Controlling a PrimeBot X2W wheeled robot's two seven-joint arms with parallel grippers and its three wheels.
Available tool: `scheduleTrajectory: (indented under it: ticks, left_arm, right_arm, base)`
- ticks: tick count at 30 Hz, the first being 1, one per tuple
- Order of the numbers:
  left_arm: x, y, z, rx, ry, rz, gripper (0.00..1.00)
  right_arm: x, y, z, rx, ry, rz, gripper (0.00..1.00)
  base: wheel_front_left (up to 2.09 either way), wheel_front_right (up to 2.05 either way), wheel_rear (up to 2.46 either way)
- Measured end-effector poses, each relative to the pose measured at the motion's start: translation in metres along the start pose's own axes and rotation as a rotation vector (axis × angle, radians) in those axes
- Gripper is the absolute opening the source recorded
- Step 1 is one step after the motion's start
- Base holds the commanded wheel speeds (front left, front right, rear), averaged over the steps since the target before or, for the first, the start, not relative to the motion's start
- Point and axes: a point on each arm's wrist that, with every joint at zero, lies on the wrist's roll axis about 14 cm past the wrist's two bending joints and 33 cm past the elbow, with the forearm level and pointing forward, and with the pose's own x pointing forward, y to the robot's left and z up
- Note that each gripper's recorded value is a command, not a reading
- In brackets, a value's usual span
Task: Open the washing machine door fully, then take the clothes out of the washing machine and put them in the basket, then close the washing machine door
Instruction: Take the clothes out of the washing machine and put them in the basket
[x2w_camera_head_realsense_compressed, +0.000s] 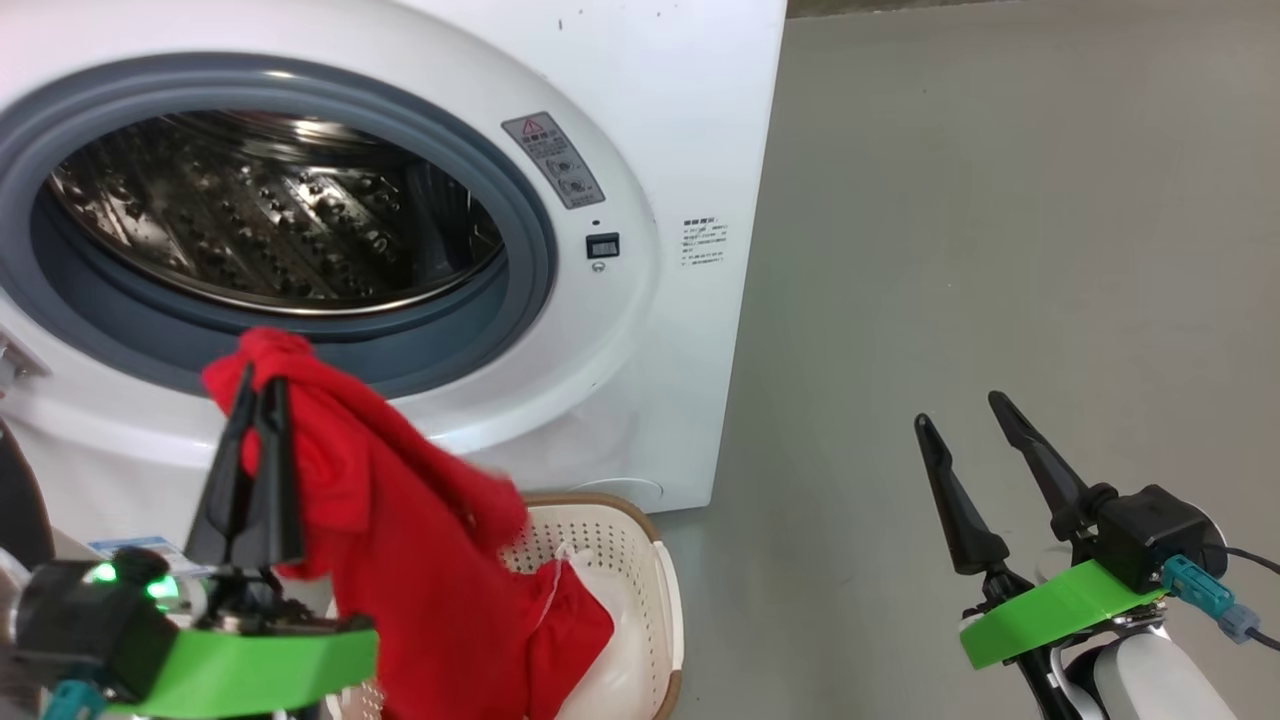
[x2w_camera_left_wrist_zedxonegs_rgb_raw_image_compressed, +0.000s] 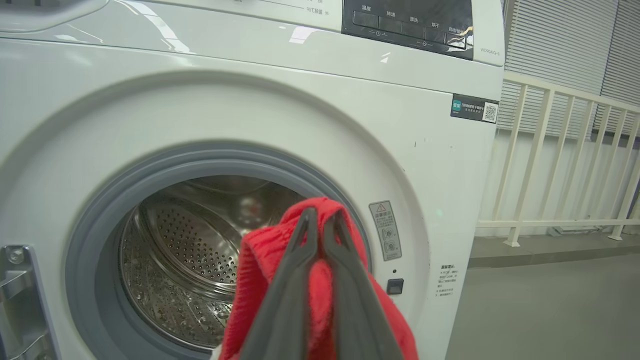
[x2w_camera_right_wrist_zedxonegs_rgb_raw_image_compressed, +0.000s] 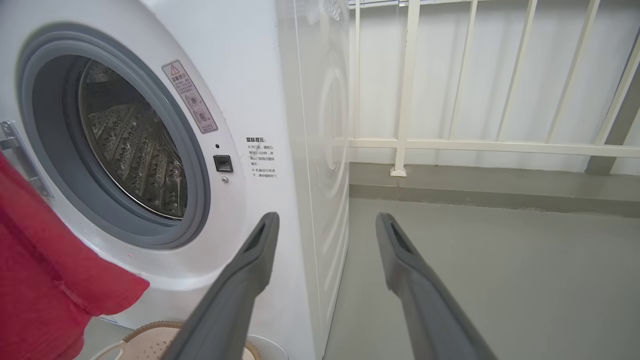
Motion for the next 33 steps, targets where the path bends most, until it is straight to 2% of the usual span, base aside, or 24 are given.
scheduleTrajectory:
  ticks: [8,20,31,33]
  left_arm:
    - [-0.011,-0.006,-0.036,-0.053,0.121,0.01,0.0]
    - [-0.034,-0.004,-0.154,-0.162,0.464,0.072,0.0]
    - [-0.049,-0.002,-0.254,-0.177,0.736,0.11,0.0]
    - [-0.057,-0.004,-0.277,-0.222,0.807,0.123,0.0]
  right_arm:
    - [0.004,0.0,-0.01,0.003,0.026,0.003,1.0]
    - [0.016,-0.007,-0.034,0.0,0.088,-0.003,1.0]
    - [0.038,-0.013,-0.055,-0.01,0.13,0.003,1.0]
    - [0.041,-0.018,-0.061,-0.011,0.143,-0.008,1.0]
  base:
    - [0.0,0.0,0.0]
    - [0.0,0.0,0.0]
    - [0.0,0.0,0.0]
    - [0.0,0.0,0.0]
